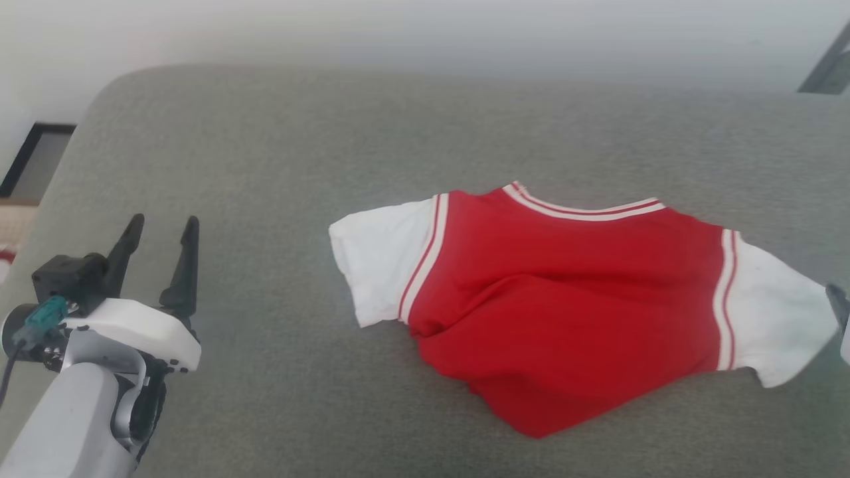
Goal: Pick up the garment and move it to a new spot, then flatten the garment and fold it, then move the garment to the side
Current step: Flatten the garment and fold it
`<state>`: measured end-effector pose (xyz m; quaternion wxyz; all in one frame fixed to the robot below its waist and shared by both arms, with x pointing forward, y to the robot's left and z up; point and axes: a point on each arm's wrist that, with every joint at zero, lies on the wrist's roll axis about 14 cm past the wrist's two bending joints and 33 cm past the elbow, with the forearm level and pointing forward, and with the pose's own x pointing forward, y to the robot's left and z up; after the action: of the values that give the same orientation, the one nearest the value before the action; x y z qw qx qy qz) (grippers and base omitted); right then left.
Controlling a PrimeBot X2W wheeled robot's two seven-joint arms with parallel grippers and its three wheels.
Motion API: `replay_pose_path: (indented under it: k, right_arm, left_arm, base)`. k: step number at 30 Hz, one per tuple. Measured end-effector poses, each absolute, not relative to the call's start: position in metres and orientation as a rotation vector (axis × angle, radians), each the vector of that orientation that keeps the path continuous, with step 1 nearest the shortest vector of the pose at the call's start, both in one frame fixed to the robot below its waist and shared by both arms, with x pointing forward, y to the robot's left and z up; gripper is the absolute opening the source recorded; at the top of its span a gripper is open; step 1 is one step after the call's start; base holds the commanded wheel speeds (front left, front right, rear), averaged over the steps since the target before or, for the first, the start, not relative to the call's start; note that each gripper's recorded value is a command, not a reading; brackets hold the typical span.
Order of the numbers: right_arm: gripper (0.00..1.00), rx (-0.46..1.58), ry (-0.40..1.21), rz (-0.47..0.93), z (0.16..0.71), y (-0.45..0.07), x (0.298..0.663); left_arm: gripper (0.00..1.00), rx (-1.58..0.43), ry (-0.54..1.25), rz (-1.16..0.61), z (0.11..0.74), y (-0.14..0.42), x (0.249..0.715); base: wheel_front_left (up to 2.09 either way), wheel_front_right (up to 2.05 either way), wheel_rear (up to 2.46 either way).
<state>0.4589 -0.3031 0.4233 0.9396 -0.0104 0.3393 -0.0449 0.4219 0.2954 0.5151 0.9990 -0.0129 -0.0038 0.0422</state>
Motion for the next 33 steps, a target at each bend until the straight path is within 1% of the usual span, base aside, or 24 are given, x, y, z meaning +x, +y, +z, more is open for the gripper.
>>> replay_pose_path:
  k: [6, 10, 14, 16, 21, 24, 27, 33]
  right_arm:
    - [1.0, -0.024, 0.472, -0.104, 0.469, -0.314, 0.458]
    - [1.0, -0.016, 0.276, -0.114, 0.504, -0.316, 0.452]
    - [1.0, -0.011, 0.095, -0.133, 0.532, -0.316, 0.439]
    - [1.0, 0.005, 0.034, -0.15, 0.539, -0.315, 0.431]
    - [1.0, 0.023, -0.043, -0.197, 0.543, -0.315, 0.412]
    - [1.0, 0.033, -0.044, -0.224, 0.538, -0.317, 0.402]
    - [1.0, 0.037, -0.04, -0.25, 0.535, -0.32, 0.397]
    - [1.0, 0.042, -0.011, -0.299, 0.524, -0.331, 0.389]
  left_arm:
    - [1.0, -0.03, 0.064, -0.033, 0.515, 0.27, 0.437]
    - [1.0, -0.018, 0.125, -0.126, 0.517, 0.248, 0.455]
    - [1.0, -0.017, 0.212, -0.202, 0.515, 0.227, 0.476]
    - [1.0, -0.005, 0.26, -0.236, 0.511, 0.217, 0.486]
    - [1.0, -0.027, 0.46, -0.334, 0.483, 0.184, 0.501]
    - [1.0, -0.023, 0.603, -0.363, 0.46, 0.176, 0.504]
    - [1.0, -0.017, 0.709, -0.373, 0.444, 0.173, 0.51]
    - [1.0, -0.005, 0.93, -0.352, 0.399, 0.176, 0.509]
  base:
    - [0.0, 0.0, 0.0]
    - [0.0, 0.0, 0.0]
    - [0.0, 0.0, 0.0]
    - [0.0, 0.0, 0.0]
    - [0.0, 0.0, 0.0]
    - [0.0, 0.0, 0.0]
    - [0.0, 0.0, 0.0]
    - [0.0, 0.0, 0.0]
